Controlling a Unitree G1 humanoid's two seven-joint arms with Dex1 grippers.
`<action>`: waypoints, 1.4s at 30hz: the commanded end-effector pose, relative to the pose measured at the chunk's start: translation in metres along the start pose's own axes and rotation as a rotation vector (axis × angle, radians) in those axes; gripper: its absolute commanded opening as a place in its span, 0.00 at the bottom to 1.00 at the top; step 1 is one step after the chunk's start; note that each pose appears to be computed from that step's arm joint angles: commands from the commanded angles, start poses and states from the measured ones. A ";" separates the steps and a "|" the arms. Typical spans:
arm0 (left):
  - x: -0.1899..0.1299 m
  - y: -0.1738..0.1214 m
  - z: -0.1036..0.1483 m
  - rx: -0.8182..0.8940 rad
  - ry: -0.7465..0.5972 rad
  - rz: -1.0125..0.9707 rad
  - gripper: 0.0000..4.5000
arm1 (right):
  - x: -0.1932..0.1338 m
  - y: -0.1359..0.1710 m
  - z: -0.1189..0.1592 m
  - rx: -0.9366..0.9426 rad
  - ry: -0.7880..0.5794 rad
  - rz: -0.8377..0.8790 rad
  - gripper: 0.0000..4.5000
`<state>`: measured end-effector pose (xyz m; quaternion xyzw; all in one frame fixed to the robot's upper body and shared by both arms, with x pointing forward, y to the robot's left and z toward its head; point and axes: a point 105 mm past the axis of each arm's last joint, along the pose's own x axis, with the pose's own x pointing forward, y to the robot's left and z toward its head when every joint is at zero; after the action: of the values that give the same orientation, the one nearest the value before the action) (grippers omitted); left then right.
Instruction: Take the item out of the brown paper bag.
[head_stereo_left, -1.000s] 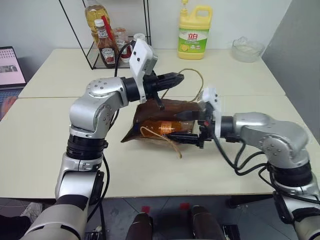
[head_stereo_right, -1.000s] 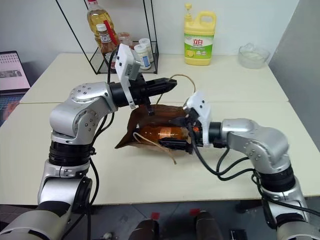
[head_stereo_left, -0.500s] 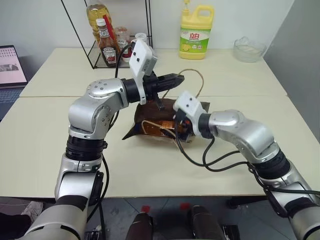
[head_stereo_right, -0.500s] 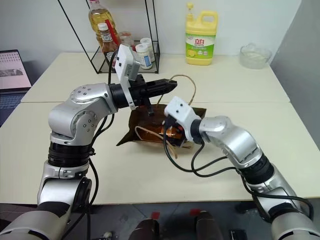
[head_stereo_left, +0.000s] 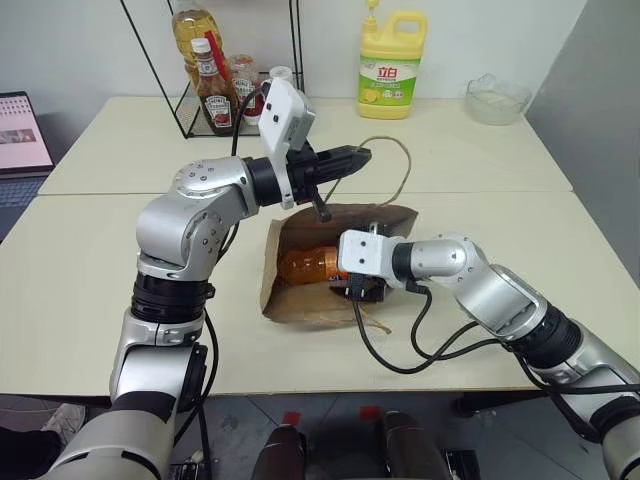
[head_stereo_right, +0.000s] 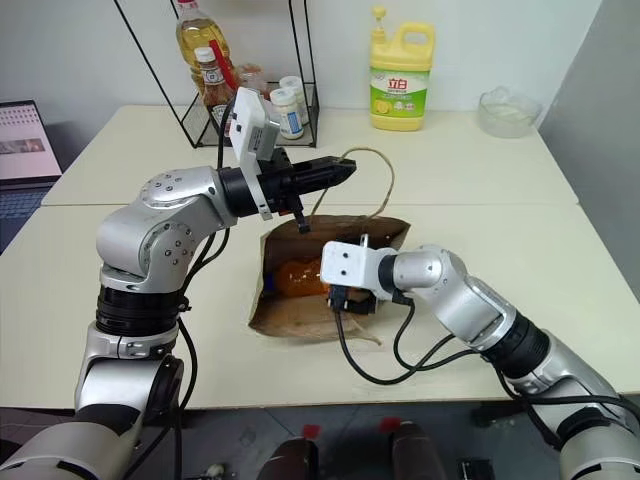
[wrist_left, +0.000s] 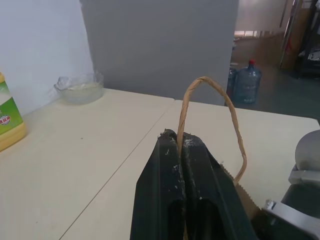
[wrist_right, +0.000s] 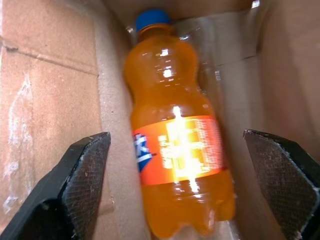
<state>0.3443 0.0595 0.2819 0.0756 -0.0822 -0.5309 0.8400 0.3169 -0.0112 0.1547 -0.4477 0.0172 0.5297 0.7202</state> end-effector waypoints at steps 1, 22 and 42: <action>-0.004 -0.002 0.015 0.031 -0.052 0.007 0.00 | 0.013 0.001 -0.006 -0.057 0.044 0.019 1.00; -0.007 -0.002 0.014 0.034 -0.053 0.038 0.00 | 0.034 -0.021 -0.028 0.182 0.090 -0.057 1.00; -0.006 -0.001 0.012 0.040 -0.055 0.048 0.00 | 0.040 -0.021 -0.050 0.039 0.169 -0.053 0.72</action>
<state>0.3442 0.0645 0.2769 0.0672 -0.0797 -0.5117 0.8528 0.3672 0.0009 0.1312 -0.4640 0.0440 0.4849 0.7400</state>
